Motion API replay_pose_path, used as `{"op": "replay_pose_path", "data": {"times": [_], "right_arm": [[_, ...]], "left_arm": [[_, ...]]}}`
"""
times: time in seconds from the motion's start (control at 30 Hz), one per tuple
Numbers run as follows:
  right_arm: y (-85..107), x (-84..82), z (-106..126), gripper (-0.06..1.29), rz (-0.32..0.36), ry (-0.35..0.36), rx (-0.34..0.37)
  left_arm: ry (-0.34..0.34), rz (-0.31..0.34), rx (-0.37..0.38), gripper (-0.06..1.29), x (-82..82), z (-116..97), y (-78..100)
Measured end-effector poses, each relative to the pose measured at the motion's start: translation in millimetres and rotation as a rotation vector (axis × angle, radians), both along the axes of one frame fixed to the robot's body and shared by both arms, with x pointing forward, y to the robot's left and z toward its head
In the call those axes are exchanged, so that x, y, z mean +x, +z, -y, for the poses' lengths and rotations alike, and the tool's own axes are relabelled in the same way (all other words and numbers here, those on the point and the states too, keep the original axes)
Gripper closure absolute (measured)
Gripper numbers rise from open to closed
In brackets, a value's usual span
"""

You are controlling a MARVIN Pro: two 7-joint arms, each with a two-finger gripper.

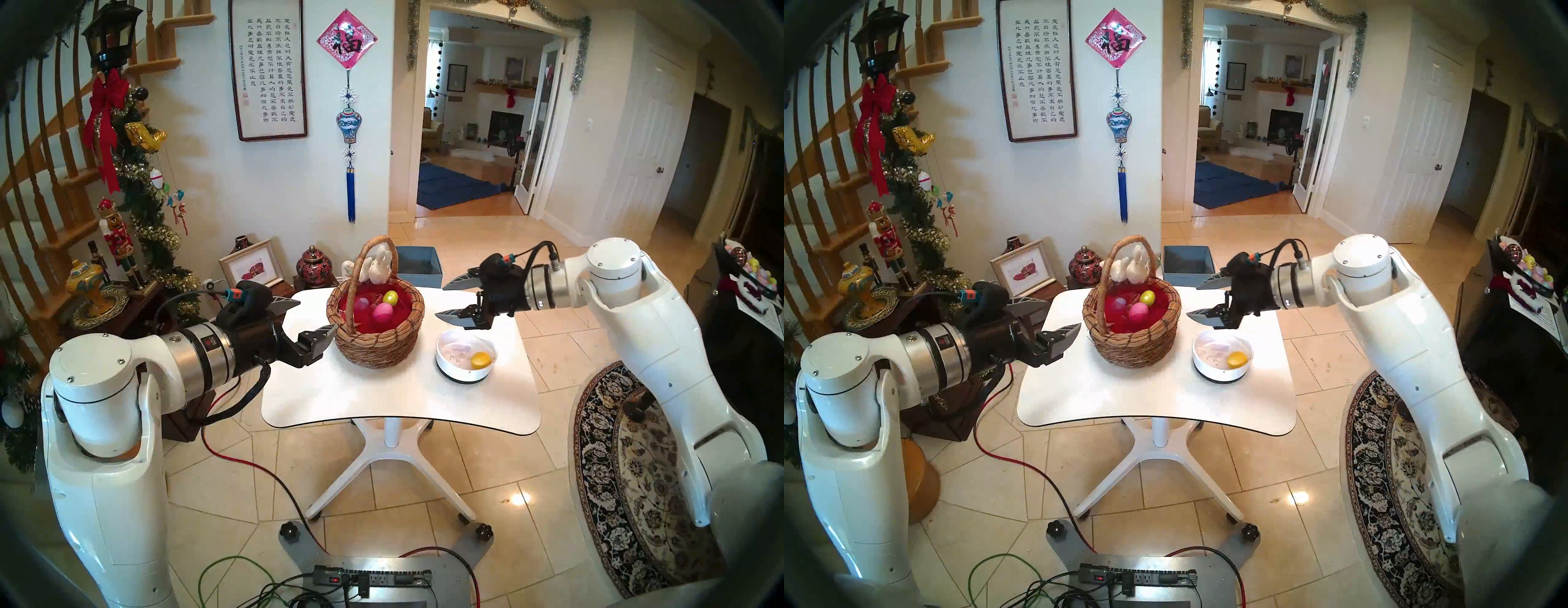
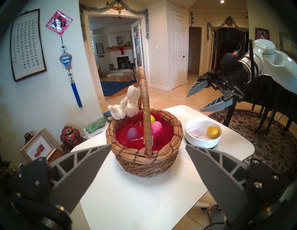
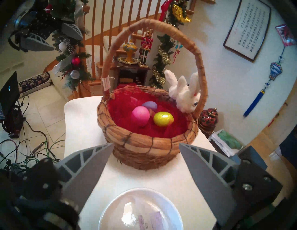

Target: Put easter egg into basket

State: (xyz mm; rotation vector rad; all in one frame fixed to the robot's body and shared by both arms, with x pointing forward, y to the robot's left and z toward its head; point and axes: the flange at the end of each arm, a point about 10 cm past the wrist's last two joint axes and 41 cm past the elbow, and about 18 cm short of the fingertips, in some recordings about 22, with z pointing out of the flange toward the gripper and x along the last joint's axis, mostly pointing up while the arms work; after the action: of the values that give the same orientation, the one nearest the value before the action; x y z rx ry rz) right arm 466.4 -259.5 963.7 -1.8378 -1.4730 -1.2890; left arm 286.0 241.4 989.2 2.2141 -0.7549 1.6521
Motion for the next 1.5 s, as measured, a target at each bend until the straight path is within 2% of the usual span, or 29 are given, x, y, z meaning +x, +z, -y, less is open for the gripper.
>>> {"op": "replay_pose_path", "data": {"times": [0.33, 0.67, 1.03, 1.5], "right_arm": [[-10.6, -22.2, 23, 0.20, -0.002, -0.047, 0.028], [-26.2, -36.6, 31, 0.20, -0.008, -0.062, 0.051], [-34.5, -43.3, 35, 0.20, -0.017, -0.071, 0.054], [-37.6, -43.4, 35, 0.20, -0.053, -0.099, 0.055]], "left_arm": [[0.000, 0.000, 0.000, -0.03, 0.0, 0, 0.0], [0.000, 0.000, 0.000, -0.03, 0.0, 0, 0.0], [0.000, 0.000, 0.000, -0.03, 0.0, 0, 0.0], [0.000, 0.000, 0.000, -0.03, 0.0, 0, 0.0]]}}
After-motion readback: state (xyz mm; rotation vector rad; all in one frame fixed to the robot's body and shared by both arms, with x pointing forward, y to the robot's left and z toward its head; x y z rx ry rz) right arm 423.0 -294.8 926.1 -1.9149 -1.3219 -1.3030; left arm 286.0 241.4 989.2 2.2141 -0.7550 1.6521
